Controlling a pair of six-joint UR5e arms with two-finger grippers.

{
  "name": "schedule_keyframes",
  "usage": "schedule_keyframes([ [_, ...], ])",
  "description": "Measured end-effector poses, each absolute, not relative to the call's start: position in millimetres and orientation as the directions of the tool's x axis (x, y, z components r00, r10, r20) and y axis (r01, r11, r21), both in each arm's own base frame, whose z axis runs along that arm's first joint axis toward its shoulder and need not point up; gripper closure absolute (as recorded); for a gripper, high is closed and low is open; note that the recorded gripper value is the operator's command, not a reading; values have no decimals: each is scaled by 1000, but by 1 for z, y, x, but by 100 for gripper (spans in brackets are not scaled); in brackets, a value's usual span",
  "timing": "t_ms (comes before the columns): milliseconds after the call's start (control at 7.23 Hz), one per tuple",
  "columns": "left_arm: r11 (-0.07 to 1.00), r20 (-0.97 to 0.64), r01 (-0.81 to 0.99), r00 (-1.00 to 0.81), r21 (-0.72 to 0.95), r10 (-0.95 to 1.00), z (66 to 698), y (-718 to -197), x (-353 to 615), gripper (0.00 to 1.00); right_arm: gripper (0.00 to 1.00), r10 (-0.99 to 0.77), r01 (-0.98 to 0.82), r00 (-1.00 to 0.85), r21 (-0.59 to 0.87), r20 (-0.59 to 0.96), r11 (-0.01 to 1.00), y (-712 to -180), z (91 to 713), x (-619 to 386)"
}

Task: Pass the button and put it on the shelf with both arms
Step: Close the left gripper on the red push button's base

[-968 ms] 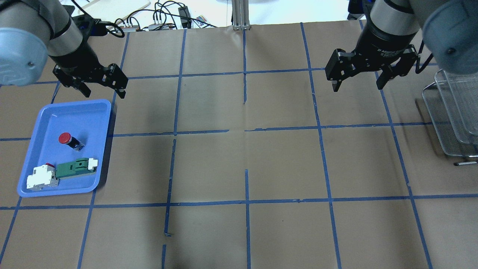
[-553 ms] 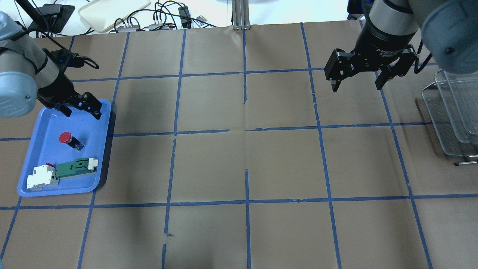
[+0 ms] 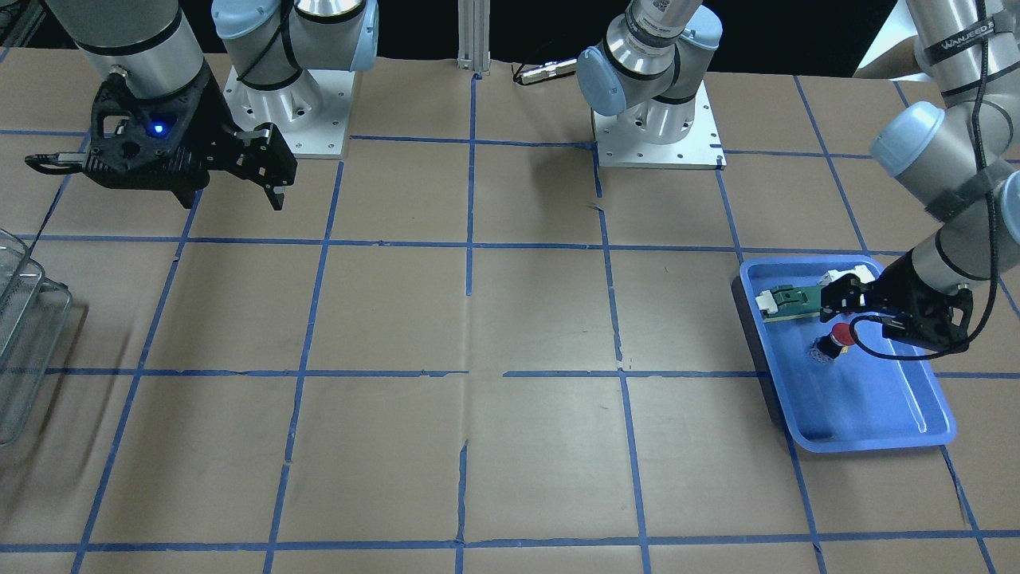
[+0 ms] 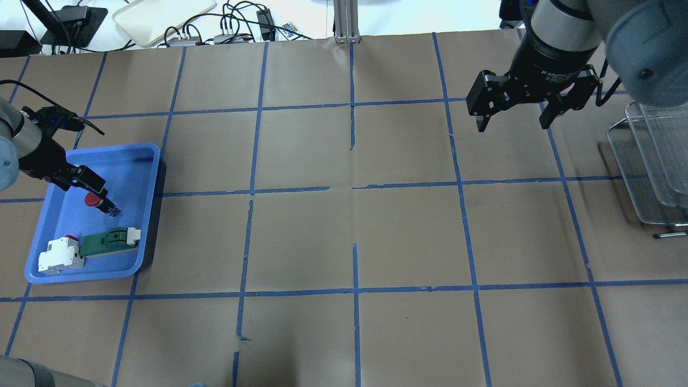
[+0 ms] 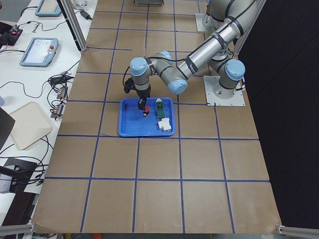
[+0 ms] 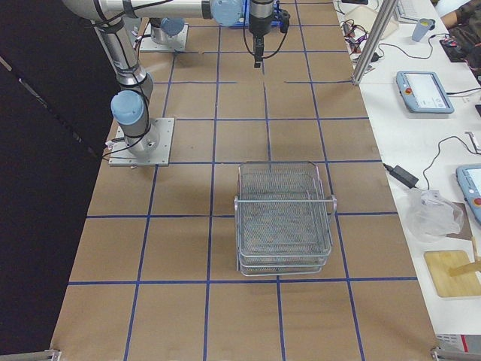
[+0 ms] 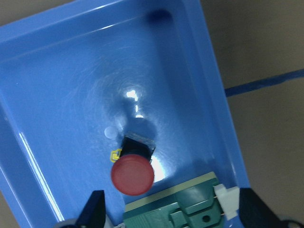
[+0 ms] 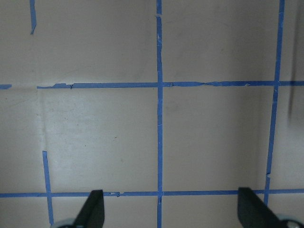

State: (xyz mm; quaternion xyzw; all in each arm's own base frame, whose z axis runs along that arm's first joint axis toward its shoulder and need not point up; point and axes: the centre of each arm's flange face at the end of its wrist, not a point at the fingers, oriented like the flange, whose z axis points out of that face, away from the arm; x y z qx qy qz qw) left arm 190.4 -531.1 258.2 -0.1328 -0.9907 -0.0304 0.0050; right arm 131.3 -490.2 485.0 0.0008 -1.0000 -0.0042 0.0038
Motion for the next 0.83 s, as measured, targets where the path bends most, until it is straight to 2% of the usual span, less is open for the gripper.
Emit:
schedule_keyframes([
  [277,962,22,268,-964,57,267,238,-536,197,0,0,-3,-3,-1000,9,8,1000,-490,485,131],
  [415,961,21,272,-962,56,271,232,-538,198,16,0,-3,-3,-1000,9,8,1000,-490,485,131],
  [553,959,18,278,-961,54,278,230,-539,199,58,0,-3,-3,-1000,9,8,1000,-490,485,131],
  [691,958,19,282,-959,56,281,227,-539,199,68,0,-3,-3,-1000,8,8,1000,-490,485,131],
  [830,957,21,284,-959,58,283,225,-537,198,82,0,-3,-3,-1000,8,8,1000,-490,485,131],
])
